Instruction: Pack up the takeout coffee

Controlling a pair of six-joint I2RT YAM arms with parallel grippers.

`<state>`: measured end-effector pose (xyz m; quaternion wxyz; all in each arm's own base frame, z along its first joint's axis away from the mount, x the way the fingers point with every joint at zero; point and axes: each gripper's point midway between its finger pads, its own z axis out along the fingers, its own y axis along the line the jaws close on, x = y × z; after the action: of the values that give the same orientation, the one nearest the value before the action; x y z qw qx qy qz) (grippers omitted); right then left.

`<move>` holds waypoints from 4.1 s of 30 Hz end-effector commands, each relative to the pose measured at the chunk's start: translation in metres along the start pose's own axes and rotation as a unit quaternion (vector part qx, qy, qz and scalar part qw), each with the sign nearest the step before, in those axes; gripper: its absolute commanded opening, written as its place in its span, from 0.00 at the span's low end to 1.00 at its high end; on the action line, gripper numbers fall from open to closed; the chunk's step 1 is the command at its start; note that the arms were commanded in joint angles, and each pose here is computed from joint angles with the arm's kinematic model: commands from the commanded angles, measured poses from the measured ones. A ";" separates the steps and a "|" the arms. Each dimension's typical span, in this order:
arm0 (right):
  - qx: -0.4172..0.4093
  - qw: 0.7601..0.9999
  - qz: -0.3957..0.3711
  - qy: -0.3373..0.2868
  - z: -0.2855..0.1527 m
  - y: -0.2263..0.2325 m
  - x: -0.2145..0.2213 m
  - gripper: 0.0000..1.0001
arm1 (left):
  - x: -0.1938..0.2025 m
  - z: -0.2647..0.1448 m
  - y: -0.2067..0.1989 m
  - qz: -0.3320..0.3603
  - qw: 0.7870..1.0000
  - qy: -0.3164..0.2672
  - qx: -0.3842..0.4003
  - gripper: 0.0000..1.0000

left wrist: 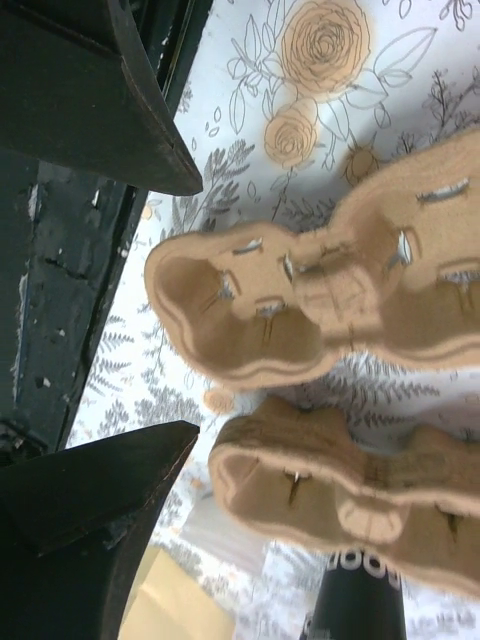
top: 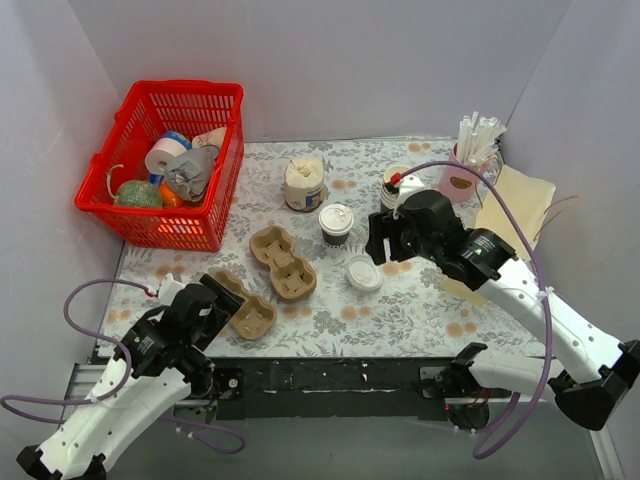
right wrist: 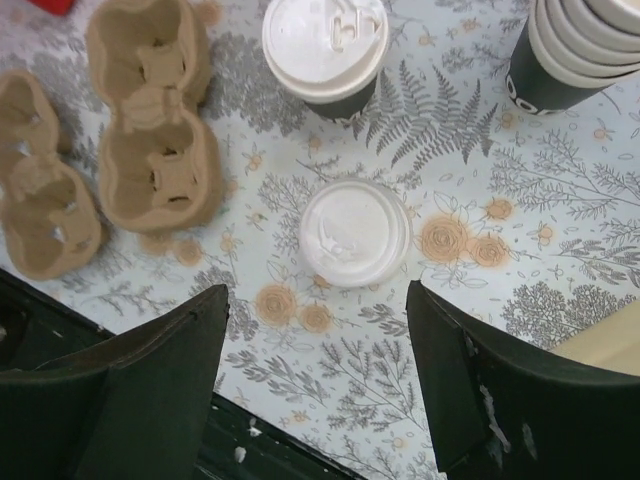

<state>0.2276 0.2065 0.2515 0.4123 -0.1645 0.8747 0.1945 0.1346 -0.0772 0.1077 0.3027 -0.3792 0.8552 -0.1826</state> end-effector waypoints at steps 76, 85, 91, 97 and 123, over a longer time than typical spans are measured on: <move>0.150 0.988 -0.044 0.017 0.083 -0.098 -0.002 0.74 | -0.027 -0.046 -0.023 -0.083 0.994 -0.027 0.072 0.98; 0.290 0.948 0.074 -0.108 -0.053 -0.138 -0.100 0.85 | -0.026 -0.048 -0.026 -0.077 0.994 -0.025 0.079 0.98; 0.358 0.908 0.157 -0.149 -0.107 -0.207 -0.137 0.87 | -0.024 -0.046 -0.030 -0.069 0.994 -0.019 0.086 0.98; 0.385 0.891 0.209 -0.123 -0.109 -0.255 -0.121 0.88 | -0.023 -0.045 -0.032 -0.062 0.994 -0.017 0.086 0.98; 0.372 0.878 0.283 -0.106 -0.062 -0.284 -0.082 0.76 | -0.021 -0.046 -0.035 -0.055 0.994 -0.012 0.099 0.98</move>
<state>0.3633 -0.0625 0.2605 0.4168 0.2727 0.8662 -0.0396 0.1322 -0.0793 0.1641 0.3402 -0.3779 0.8186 -0.2672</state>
